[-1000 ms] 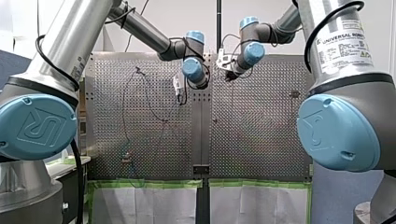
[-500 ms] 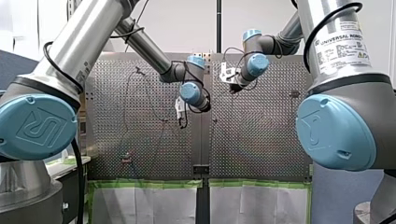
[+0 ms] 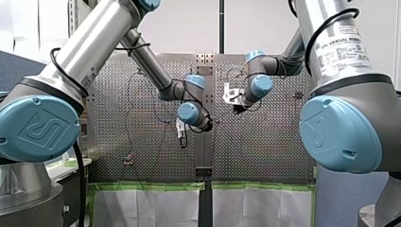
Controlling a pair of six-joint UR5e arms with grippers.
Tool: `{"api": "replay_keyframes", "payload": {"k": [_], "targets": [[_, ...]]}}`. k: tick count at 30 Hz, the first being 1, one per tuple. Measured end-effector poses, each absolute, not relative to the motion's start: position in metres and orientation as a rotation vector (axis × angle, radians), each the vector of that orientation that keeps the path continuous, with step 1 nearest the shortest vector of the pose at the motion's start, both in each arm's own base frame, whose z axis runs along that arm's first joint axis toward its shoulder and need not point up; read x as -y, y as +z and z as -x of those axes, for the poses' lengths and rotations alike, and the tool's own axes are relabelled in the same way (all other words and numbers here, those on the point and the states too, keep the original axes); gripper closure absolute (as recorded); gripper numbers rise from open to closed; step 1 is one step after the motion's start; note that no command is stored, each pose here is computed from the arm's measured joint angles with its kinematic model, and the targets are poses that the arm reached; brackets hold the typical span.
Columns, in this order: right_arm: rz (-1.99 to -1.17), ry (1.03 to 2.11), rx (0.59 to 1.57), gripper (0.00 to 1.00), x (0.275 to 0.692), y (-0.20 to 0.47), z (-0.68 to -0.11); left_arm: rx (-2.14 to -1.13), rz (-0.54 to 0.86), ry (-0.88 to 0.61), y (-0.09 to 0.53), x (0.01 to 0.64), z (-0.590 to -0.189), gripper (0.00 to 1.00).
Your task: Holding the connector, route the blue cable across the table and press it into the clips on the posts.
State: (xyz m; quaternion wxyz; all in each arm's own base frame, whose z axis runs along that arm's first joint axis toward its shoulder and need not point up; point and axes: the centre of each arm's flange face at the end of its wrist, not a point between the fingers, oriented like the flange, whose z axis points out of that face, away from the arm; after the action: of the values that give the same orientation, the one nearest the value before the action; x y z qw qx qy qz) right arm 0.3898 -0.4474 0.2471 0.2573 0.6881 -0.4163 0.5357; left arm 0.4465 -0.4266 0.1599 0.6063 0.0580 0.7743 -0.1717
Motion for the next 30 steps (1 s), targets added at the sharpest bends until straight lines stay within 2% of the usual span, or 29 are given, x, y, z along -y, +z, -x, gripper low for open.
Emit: {"api": "replay_keyframes", "payload": {"k": [12,22,30], "targets": [[-1.911,1.372,1.237,1.00,0.451,0.172,-0.370,-1.695,-0.100,-0.509,0.168,0.445,-0.475,0.98],[-1.880,1.418,1.230,1.00,0.471,0.177,-0.363,-1.764,-0.113,-0.449,0.133,0.438,-0.480,0.98],[-1.887,1.458,1.220,1.00,0.479,0.180,-0.359,-1.754,-0.102,-0.439,0.135,0.437,-0.495,0.98]]}}
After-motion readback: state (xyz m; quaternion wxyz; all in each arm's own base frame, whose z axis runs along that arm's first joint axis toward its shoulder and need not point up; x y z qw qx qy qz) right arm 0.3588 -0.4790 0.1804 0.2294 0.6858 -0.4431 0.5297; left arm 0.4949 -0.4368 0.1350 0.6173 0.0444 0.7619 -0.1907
